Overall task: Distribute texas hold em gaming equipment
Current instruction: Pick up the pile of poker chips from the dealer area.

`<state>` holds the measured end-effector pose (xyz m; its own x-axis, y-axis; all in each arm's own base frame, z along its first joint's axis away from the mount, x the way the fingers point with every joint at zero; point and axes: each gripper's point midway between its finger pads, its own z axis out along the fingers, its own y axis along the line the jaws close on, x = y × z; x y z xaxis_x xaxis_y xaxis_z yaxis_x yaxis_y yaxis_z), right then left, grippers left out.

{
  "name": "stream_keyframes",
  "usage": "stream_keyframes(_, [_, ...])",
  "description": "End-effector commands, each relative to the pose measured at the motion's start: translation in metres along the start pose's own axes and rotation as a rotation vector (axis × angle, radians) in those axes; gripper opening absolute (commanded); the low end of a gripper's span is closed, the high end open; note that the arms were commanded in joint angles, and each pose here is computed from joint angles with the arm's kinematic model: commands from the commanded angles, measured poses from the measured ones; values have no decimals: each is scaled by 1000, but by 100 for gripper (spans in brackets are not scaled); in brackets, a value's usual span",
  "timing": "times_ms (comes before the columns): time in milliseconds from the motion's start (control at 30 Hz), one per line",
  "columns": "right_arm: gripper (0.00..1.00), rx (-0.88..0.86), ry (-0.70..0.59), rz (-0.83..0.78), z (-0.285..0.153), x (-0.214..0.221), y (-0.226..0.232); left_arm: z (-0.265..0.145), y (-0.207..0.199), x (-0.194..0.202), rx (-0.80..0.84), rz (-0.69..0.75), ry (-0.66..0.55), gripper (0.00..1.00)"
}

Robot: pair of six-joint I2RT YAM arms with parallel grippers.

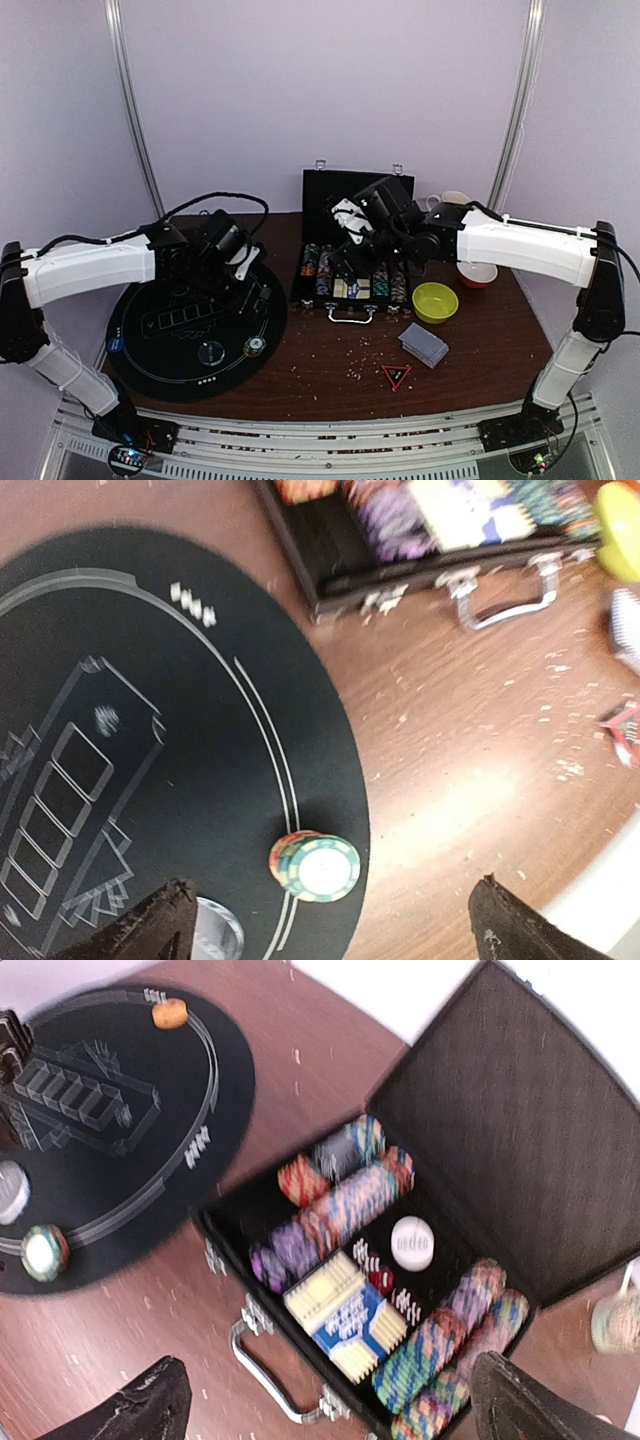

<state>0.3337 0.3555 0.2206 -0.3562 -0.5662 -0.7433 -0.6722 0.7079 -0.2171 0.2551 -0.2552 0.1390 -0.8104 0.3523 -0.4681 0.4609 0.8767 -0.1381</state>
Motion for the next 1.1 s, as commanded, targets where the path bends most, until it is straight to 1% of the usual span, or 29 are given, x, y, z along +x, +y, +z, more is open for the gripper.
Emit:
stream_keyframes(0, [100, 89, 38, 30, -8, 29, -8, 20, 9, 1, -158, -141, -2, 98])
stream_keyframes(133, [100, 86, 47, 11, -11, 45, -8, 39, 14, 7, -191, -176, 12, 98])
stream_keyframes(267, [100, 104, 52, -10, -16, 57, -12, 60, 3, 19, -159, -191, 60, 98])
stream_keyframes(500, [100, 103, 57, -34, -19, 70, -11, 80, 8, 45, -178, -216, 112, 98])
stream_keyframes(600, [100, 107, 68, -45, -18, 76, -12, 88, 7, 52, -169, -222, 130, 96])
stream_keyframes(800, [100, 115, 68, -56, -20, 83, -14, 98, 4, 62, -142, -233, 160, 81])
stream_keyframes(900, [100, 116, 65, -60, -22, 84, -14, 101, 6, 68, -150, -233, 174, 72])
stream_keyframes(1067, [100, 115, 55, -63, -24, 84, -15, 102, 7, 75, -149, -235, 193, 62])
